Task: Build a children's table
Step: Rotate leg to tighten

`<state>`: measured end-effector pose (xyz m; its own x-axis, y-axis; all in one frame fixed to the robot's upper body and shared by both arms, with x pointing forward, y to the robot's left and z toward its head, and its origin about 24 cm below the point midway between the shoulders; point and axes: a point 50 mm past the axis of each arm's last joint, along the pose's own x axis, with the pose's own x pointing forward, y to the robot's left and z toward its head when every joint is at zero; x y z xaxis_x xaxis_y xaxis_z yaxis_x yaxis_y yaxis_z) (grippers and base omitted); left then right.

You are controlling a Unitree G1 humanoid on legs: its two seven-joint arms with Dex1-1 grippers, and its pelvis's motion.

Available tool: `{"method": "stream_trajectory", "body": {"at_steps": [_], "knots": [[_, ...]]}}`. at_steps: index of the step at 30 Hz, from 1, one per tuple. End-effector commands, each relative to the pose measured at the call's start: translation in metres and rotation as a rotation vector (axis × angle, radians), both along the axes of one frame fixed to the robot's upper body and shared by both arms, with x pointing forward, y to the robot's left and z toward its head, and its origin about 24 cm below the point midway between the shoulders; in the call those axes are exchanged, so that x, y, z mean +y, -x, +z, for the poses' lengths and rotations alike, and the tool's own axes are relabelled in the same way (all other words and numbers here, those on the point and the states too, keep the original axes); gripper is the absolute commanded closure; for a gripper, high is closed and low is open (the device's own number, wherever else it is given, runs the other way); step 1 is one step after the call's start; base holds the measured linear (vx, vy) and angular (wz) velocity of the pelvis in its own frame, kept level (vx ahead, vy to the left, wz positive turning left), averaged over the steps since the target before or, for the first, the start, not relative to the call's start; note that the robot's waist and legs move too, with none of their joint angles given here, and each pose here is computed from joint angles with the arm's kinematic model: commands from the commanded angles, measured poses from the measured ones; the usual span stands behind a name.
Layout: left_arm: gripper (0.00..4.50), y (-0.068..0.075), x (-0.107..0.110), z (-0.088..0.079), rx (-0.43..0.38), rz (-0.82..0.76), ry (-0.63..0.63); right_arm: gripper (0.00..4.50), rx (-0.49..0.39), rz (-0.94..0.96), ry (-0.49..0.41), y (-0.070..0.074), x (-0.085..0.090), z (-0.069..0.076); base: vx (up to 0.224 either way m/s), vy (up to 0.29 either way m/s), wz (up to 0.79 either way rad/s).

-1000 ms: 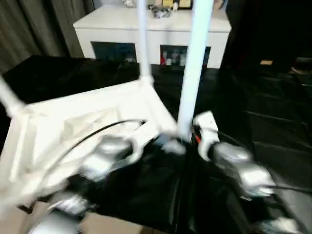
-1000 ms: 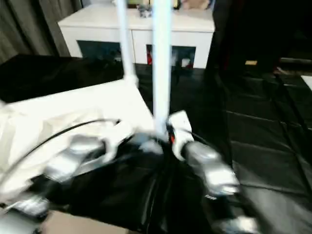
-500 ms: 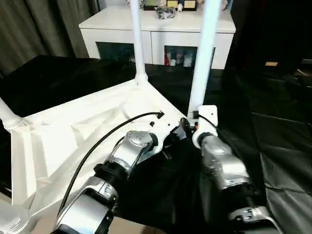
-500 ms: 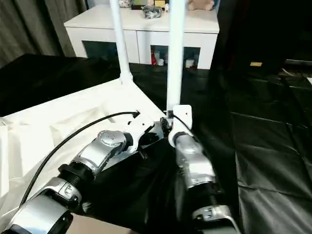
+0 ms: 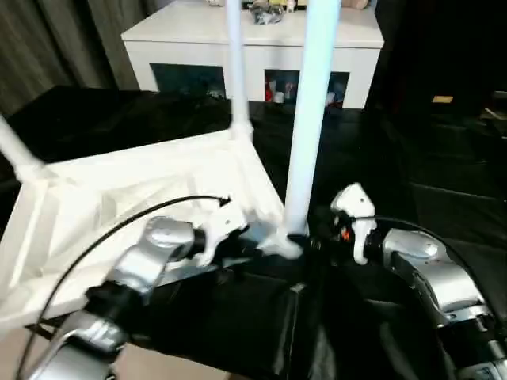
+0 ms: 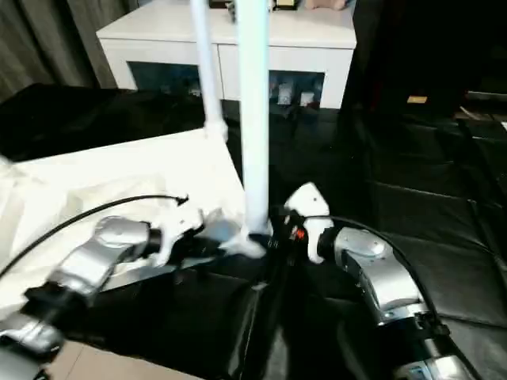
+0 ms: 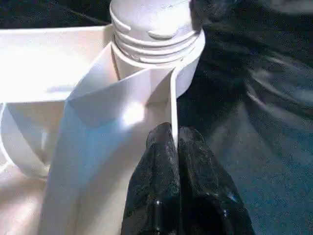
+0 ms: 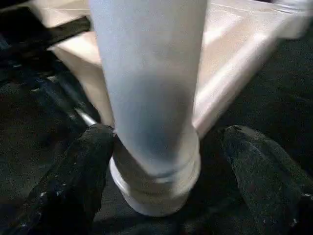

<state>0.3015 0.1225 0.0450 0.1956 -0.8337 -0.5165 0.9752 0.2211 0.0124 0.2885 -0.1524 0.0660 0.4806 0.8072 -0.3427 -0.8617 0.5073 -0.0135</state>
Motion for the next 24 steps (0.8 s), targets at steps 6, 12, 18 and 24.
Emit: {"method": "stream_trajectory", "body": {"at_steps": [6, 12, 18, 24], "knots": [[4.5, 0.012, 0.008, 0.009, 0.044, -0.096, 0.004, 0.66, 0.023, 0.19, 0.05, 0.015, 0.006, 0.001, 0.0, 0.0, 0.0], [4.5, 0.014, 0.006, 0.009, 0.043, -0.091, 0.005, 0.66, 0.015, 0.195, 0.059, 0.013, 0.012, -0.002, 0.0, 0.0, 0.0], [4.5, 0.013, 0.006, 0.01, 0.042, -0.086, 0.004, 0.93, 0.024, 0.184, 0.049, 0.01, 0.014, -0.002, 0.0, 0.0, 0.0], [4.5, 0.013, 0.007, 0.01, 0.045, -0.081, -0.004, 1.35, 0.035, 0.175, 0.049, 0.01, 0.013, -0.005, 0.0, 0.0, 0.0]]}}
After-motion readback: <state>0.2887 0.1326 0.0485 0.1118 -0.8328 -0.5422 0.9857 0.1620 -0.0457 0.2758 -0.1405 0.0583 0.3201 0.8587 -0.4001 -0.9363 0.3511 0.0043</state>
